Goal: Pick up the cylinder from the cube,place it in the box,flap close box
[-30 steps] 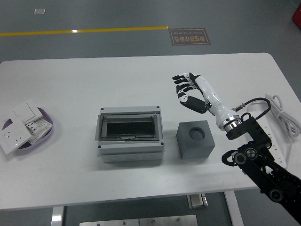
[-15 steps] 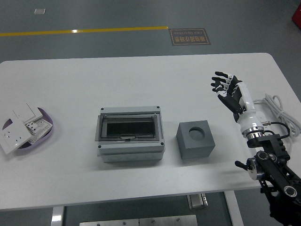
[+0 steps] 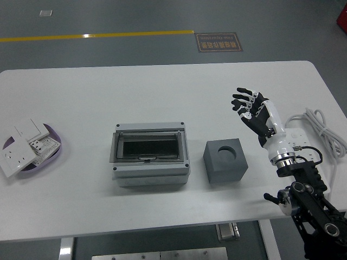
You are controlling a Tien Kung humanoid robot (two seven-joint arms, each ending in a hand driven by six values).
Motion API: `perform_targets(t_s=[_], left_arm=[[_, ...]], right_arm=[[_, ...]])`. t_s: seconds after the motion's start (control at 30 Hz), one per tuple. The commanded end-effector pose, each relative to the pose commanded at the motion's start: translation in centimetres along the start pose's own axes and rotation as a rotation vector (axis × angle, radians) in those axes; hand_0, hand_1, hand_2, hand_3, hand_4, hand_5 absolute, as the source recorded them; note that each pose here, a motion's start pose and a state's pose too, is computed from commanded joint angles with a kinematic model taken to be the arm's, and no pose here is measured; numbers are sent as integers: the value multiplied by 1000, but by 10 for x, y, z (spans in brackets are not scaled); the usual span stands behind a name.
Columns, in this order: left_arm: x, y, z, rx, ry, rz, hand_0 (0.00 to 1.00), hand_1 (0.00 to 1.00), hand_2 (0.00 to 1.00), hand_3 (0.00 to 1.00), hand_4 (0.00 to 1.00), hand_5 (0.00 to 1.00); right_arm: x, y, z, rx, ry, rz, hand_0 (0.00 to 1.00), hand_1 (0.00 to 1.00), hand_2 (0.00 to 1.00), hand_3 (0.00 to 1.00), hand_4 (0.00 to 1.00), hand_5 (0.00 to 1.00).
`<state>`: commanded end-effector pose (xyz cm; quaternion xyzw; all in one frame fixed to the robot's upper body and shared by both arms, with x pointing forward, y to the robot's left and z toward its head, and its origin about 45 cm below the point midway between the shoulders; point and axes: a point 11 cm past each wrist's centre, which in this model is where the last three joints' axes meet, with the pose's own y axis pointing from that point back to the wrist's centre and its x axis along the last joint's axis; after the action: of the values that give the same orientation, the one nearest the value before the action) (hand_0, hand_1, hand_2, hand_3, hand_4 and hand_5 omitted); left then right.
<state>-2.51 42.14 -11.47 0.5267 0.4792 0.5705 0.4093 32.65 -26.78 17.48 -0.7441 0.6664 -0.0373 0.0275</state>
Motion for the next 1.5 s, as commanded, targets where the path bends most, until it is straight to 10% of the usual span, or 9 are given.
perform_targets(t_s=[0.27, 1.5], left_arm=[[-1, 0, 1, -1, 3, -1, 636, 667, 590, 643, 709, 276], [-3, 0, 9, -17, 3, -6, 635, 667, 590, 646, 720, 256]], right_arm=[[-1, 0, -1, 16, -19, 1, 672, 662, 666, 681, 634, 69], [7, 2, -13, 53, 18, 8, 681, 659, 660, 660, 648, 62]])
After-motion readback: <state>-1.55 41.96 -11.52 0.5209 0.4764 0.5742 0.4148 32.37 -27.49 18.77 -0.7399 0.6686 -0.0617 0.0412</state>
